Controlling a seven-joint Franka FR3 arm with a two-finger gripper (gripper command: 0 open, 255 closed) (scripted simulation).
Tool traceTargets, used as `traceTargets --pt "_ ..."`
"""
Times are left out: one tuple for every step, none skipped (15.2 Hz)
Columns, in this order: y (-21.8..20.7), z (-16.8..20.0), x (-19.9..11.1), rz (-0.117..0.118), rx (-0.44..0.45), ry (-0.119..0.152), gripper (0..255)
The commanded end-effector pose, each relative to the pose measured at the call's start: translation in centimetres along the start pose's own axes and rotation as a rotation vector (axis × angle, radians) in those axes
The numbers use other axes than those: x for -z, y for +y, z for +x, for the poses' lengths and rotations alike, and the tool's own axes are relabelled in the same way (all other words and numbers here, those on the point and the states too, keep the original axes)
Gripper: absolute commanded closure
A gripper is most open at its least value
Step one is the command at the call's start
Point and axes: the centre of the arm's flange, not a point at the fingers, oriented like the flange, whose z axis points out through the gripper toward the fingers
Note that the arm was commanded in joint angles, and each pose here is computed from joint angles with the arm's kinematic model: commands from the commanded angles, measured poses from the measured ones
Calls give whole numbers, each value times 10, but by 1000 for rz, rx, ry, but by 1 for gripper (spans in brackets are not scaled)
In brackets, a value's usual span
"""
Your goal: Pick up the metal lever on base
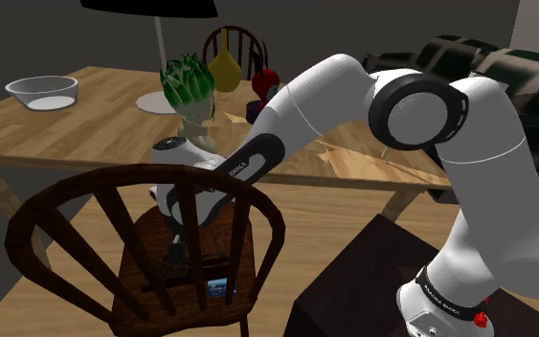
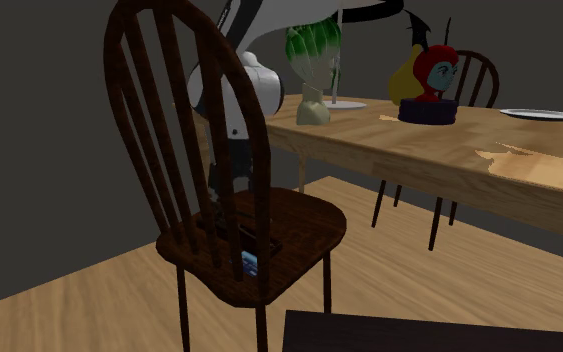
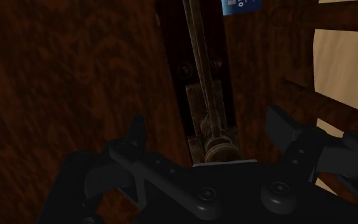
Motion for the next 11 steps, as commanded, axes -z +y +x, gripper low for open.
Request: traceTargets --pt "-13 4 -16 9 23 -6 0" --pt "-13 4 -21 9 23 -6 0" --pt "-12 4 -26 9 23 -6 0" --pt "-12 4 -32 9 23 -6 0" --pt "-12 4 -37 9 23 -6 0" --pt "-11 4 -42 9 23 -6 0" --pt "-11 4 -45 9 23 -6 0" --pt "-11 4 -45 9 23 -6 0" --pt "-9 4 -50 9 23 -6 255" --pt "-10 5 -52 9 23 -6 255" --pt "-8 1 -56 9 23 -6 255"
